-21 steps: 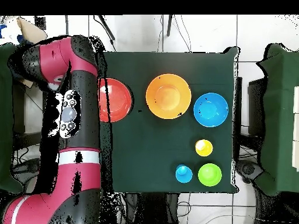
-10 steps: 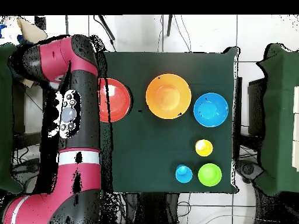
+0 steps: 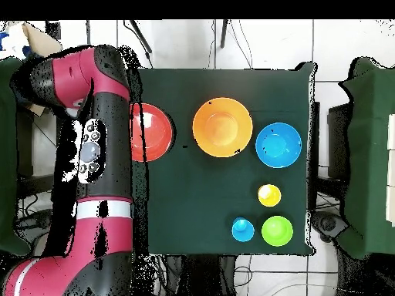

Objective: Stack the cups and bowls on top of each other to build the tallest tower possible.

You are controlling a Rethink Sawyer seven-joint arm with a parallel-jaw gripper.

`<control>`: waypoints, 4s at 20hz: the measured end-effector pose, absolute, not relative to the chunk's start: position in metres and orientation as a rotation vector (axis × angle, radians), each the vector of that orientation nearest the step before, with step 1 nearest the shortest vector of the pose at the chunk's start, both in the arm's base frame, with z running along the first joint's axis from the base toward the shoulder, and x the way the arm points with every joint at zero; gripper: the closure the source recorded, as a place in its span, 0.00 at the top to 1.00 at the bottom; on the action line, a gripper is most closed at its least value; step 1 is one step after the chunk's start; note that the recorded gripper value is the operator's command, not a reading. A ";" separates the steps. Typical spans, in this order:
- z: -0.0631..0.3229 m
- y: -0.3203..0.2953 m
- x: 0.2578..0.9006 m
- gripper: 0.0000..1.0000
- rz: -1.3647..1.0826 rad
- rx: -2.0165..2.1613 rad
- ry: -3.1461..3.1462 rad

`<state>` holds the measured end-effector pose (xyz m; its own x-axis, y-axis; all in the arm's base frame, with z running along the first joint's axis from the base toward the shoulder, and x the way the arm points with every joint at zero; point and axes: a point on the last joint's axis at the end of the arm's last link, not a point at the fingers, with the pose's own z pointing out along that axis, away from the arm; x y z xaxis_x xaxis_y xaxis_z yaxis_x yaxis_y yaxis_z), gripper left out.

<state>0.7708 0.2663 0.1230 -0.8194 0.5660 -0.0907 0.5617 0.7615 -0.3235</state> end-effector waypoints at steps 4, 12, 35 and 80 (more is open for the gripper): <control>0.124 0.265 0.771 1.00 0.537 -0.942 -2.938; 0.133 0.266 0.773 1.00 0.528 -0.948 -2.948; 0.149 0.270 0.777 1.00 0.502 -0.956 -2.966; 0.320 0.203 0.666 1.00 0.257 -1.115 -3.031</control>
<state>0.6662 0.2030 0.3198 -0.7589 0.6345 -0.1465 0.6501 0.7512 -0.1144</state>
